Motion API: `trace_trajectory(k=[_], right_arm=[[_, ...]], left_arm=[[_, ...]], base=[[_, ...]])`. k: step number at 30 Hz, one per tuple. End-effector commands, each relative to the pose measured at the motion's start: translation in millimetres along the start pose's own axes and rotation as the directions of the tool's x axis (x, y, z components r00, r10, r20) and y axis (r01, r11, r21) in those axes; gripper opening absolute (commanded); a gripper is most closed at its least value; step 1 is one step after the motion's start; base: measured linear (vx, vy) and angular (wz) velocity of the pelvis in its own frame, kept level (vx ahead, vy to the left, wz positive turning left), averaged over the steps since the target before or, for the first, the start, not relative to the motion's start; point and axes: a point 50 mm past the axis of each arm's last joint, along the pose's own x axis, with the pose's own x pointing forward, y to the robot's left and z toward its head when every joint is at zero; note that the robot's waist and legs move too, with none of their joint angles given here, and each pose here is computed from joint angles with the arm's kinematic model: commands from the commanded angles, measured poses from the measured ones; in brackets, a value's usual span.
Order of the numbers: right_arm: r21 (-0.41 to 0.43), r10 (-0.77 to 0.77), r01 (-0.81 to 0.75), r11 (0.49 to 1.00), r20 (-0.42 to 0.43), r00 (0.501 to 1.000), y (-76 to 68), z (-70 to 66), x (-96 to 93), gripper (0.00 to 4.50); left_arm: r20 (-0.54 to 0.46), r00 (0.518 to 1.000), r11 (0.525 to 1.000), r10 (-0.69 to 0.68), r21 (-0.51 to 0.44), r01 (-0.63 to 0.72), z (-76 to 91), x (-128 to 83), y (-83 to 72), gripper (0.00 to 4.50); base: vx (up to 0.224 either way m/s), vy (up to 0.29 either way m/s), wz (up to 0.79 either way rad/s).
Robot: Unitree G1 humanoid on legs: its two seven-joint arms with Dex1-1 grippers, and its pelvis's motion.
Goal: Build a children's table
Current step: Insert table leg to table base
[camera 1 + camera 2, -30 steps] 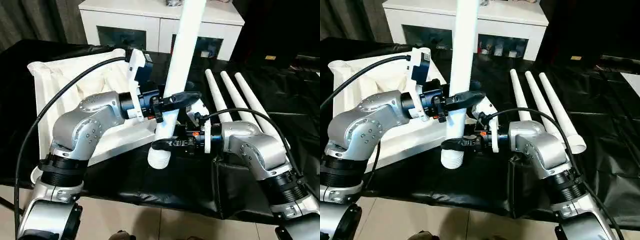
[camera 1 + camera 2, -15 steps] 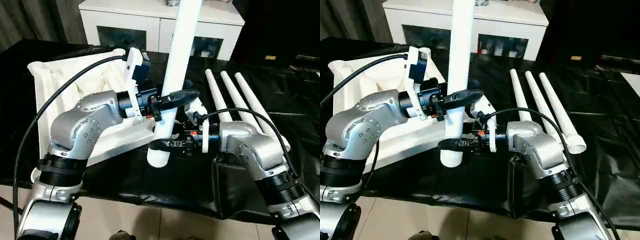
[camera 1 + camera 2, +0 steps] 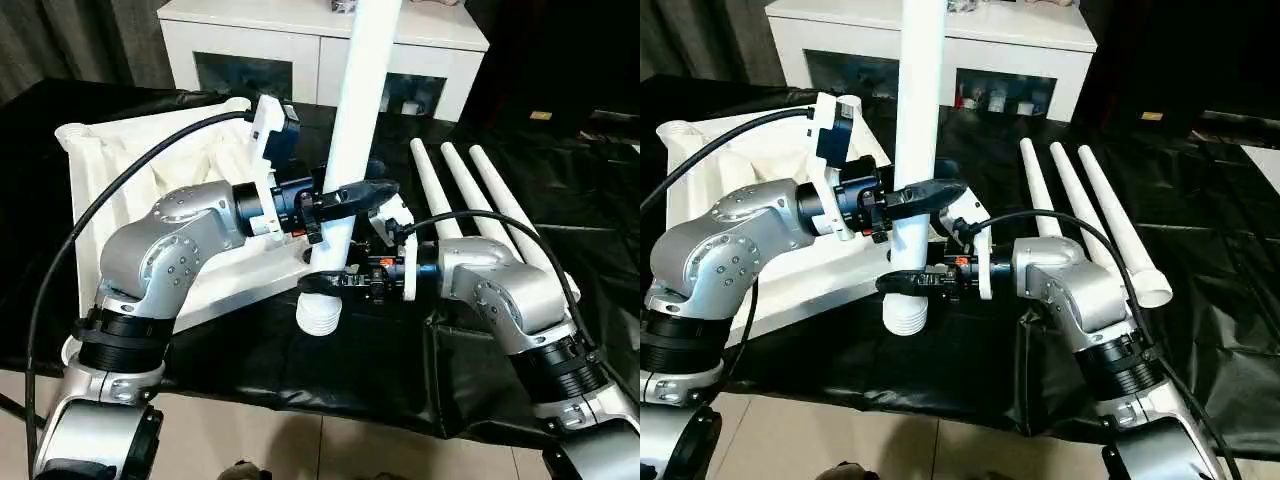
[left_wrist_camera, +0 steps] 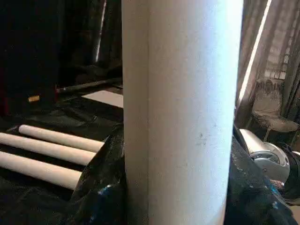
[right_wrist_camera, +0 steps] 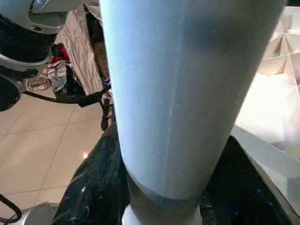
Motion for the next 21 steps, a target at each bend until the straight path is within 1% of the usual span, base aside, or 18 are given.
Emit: trace_trajectory(k=[1,6,7,8,10,12,13,14,17,18,20,21], right_arm=[[-0.015,0.036,-0.036,0.999,-0.025,0.999,2.3,1.1,-2.7,1.83],[-0.012,0.049,-0.049,0.999,-0.032,0.998,3.6,-0.2,-3.5,1.83],[-0.012,0.049,-0.049,0.999,-0.032,0.998,3.6,-0.2,-3.5,1.83],[-0.016,0.036,-0.036,0.999,-0.026,0.999,2.5,0.6,-3.8,1.83],[-0.019,0.030,-0.030,0.999,-0.024,0.999,2.0,0.9,-3.8,1.83],[-0.021,0.011,-0.012,1.000,-0.009,1.000,0.7,2.7,-4.5,1.83],[-0.021,0.011,-0.012,1.000,-0.009,1.000,0.7,2.7,-4.5,1.82],[-0.023,-0.002,0.002,1.000,0.000,1.000,-0.3,3.8,-5.4,1.82],[-0.023,-0.023,0.024,0.999,0.014,1.000,-2.1,5.5,-8.8,1.82],[-0.023,-0.034,0.035,0.999,0.020,0.999,-3.1,6.4,-10.9,1.82],[-0.024,-0.075,0.076,0.997,0.042,0.996,-6.2,10.0,-21.8,1.82],[-0.023,-0.082,0.083,0.996,0.046,0.996,-6.6,10.7,-24.1,1.82]], left_arm=[[-0.002,1.000,0.999,-0.027,0.033,0.027,8.1,1,-3.0,1.79],[-0.005,1.000,0.999,-0.023,0.041,0.023,8.5,1,-2.4,1.79],[-0.005,1.000,0.999,-0.023,0.041,0.023,8.5,1,-2.4,2.14],[-0.025,1.000,1.000,0.001,-0.023,-0.001,6.3,1,1.1,2.14],[-0.034,0.999,0.999,0.009,-0.047,-0.010,5.6,1,2.5,2.49],[-0.026,1.000,0.997,-0.006,-0.082,0.004,5.8,-2,1.5,2.58],[-0.026,1.000,0.997,-0.006,-0.082,0.004,5.8,-2,1.5,2.67],[-0.023,1.000,0.996,-0.015,-0.085,0.013,5.8,-3,0.3,2.85],[-0.017,0.999,0.995,-0.033,-0.098,0.032,5.6,-5,-2.3,3.09],[-0.012,0.999,0.994,-0.043,-0.105,0.041,5.6,-6,-3.4,3.19],[-0.003,0.998,0.989,-0.064,-0.131,0.063,5.2,-8,-6.3,3.45],[-0.002,0.998,0.988,-0.068,-0.138,0.067,5.2,-8,-6.9,3.45]], base=[[0.000,0.000,0.00],[0.000,0.000,0.00],[0.000,0.000,0.00],[0.000,0.000,0.00],[0.000,0.000,0.00],[0.000,0.000,0.00],[0.000,0.000,0.00],[0.000,0.000,0.00],[0.000,0.000,0.00],[0.000,0.000,0.00],[0.000,0.000,0.00],[0.000,0.000,0.00]])
